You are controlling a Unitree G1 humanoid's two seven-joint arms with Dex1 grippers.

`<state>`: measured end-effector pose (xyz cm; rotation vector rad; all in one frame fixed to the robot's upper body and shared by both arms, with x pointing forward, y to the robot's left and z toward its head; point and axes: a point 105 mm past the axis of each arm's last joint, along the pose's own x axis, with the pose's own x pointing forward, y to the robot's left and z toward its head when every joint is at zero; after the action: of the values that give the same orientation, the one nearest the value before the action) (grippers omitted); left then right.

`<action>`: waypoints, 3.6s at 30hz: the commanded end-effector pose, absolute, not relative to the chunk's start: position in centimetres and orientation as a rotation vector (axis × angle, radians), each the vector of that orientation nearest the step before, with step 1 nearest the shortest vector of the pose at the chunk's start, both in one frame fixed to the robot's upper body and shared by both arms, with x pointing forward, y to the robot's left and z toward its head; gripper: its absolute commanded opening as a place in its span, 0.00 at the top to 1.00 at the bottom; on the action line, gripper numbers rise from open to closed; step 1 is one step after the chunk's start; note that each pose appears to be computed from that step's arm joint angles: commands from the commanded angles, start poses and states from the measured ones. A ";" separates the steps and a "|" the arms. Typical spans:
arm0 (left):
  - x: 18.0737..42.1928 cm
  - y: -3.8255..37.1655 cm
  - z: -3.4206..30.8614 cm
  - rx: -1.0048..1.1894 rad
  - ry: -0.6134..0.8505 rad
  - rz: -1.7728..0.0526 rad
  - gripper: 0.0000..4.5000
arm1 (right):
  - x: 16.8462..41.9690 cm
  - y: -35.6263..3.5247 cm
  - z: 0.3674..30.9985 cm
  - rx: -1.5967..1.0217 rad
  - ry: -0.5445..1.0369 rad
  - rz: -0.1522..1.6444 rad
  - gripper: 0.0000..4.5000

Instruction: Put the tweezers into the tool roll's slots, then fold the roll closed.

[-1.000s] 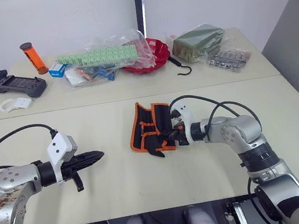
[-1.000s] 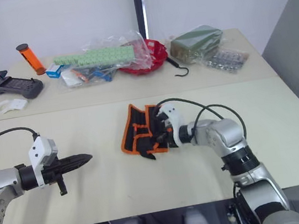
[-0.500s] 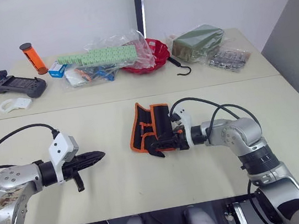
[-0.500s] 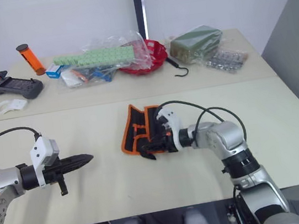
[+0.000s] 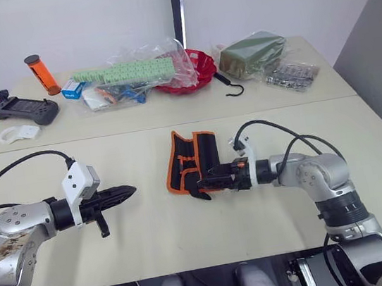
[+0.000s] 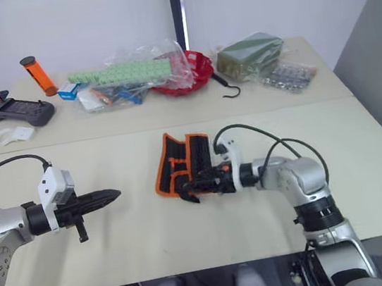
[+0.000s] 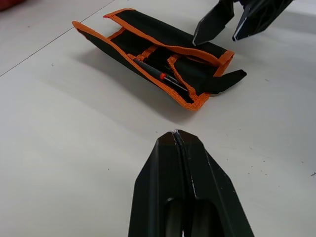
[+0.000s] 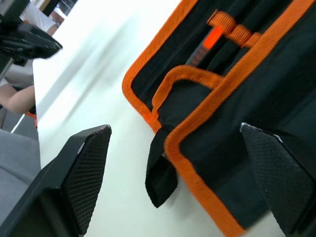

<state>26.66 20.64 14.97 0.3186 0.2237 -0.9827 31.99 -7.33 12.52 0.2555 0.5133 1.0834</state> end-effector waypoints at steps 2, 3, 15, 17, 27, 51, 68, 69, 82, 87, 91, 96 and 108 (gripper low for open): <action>26.8 20.5 15.7 0.330 0.200 -0.986 1.00 | 32.9 -7.8 14.8 0.279 0.409 1.084 0.20; 26.8 20.6 15.7 0.330 0.200 -0.986 1.00 | 33.0 -7.9 14.9 0.273 0.396 1.083 0.27; 26.7 20.2 15.8 0.253 0.181 -0.975 1.00 | 32.4 -7.9 9.7 0.079 0.397 1.079 0.99; 26.8 20.0 15.8 0.216 0.179 -0.961 1.00 | 32.3 -8.2 8.8 0.015 0.396 1.079 0.99; 26.6 18.2 14.8 -0.023 0.201 -0.898 1.00 | 32.4 -9.4 6.2 -0.202 0.400 1.055 0.99; 28.8 13.2 10.7 -0.366 0.312 -0.716 0.44 | 31.8 -9.1 6.3 -0.210 0.400 1.071 1.00; 31.7 12.3 11.8 -0.411 0.293 -0.648 0.44 | 31.7 -8.9 6.3 -0.207 0.398 1.068 1.00; 32.1 12.2 11.8 -0.420 0.294 -0.637 0.44 | 31.7 -8.9 6.3 -0.206 0.396 1.066 1.00; 33.3 11.7 11.8 -0.396 0.336 -0.623 0.84 | 31.3 -8.5 6.1 -0.199 0.396 1.065 1.00; 33.3 11.6 11.9 -0.393 0.338 -0.632 1.00 | 31.3 -8.3 6.3 -0.197 0.387 1.063 1.00; 33.9 12.0 12.1 -0.370 0.329 -0.613 1.00 | 31.4 -7.9 6.7 -0.200 0.373 1.070 1.00; 35.0 13.6 12.9 -0.309 0.323 -0.586 1.00 | 31.4 -6.3 8.0 -0.172 0.332 1.103 1.00; 35.2 16.0 14.1 -0.180 0.348 -0.626 1.00 | 31.1 -4.8 9.6 -0.132 0.295 1.122 1.00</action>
<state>35.04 15.89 12.40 -0.2101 0.3983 -0.6036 31.23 -5.32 8.70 -0.1288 0.3313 1.1111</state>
